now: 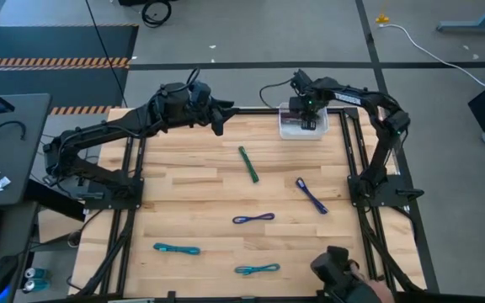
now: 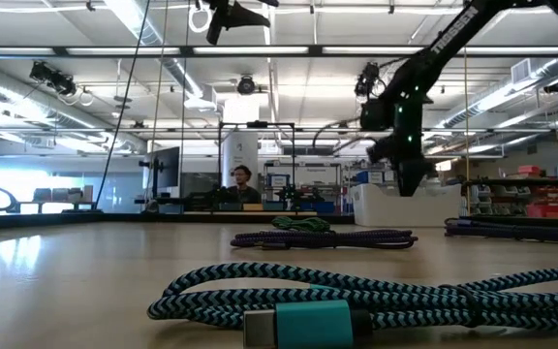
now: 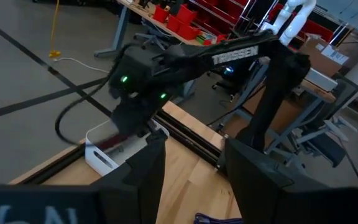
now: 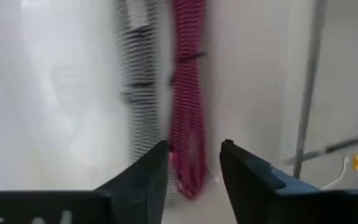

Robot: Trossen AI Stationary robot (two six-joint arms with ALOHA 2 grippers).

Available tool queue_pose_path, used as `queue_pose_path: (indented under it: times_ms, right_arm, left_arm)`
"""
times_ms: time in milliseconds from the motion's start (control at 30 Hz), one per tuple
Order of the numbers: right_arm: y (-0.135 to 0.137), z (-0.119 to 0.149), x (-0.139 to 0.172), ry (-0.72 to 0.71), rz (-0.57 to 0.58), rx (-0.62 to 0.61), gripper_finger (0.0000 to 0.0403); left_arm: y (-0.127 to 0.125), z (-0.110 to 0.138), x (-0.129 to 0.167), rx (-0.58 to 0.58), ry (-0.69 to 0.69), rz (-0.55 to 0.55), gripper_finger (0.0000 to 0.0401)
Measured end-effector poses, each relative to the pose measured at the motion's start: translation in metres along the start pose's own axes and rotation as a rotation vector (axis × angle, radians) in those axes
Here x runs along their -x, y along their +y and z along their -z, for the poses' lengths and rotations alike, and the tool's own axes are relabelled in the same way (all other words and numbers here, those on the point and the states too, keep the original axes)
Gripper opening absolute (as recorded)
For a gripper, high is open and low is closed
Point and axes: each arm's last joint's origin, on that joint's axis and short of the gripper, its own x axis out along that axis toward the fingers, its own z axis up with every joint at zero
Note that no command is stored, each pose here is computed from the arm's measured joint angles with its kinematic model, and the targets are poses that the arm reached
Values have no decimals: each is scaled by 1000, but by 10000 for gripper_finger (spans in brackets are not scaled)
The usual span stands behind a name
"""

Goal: Pick and place USB-C Cables
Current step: Put the green charger cable into the white bin

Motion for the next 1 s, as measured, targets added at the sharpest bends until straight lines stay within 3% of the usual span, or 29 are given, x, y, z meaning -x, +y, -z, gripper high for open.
queue_pose_path:
  times_ms: [100,267,467,533,667,767,867,1000]
  right_arm:
    - [-2,5,32,-107,20,-136,158]
    - [7,17,101,-387,-43,-407,144]
    - [48,34,178,-660,-95,-565,124]
    - [69,40,193,-730,-141,-581,120]
    - [111,54,202,-863,-250,-584,117]
    - [135,66,195,-902,-329,-599,116]
    - [150,77,184,-896,-389,-688,116]
    - [161,85,175,-907,-429,-787,116]
  left_arm:
    - [0,0,0,-6,1,0,172]
    - [4,4,0,-10,47,-26,172]
    - [18,21,-8,-99,254,3,172]
    - [29,30,-21,-76,326,24,169]
    - [57,59,-59,-32,488,102,147]
    - [70,87,-82,-197,593,160,132]
    - [72,118,-99,-418,687,234,128]
    - [71,152,-118,-536,759,306,159]
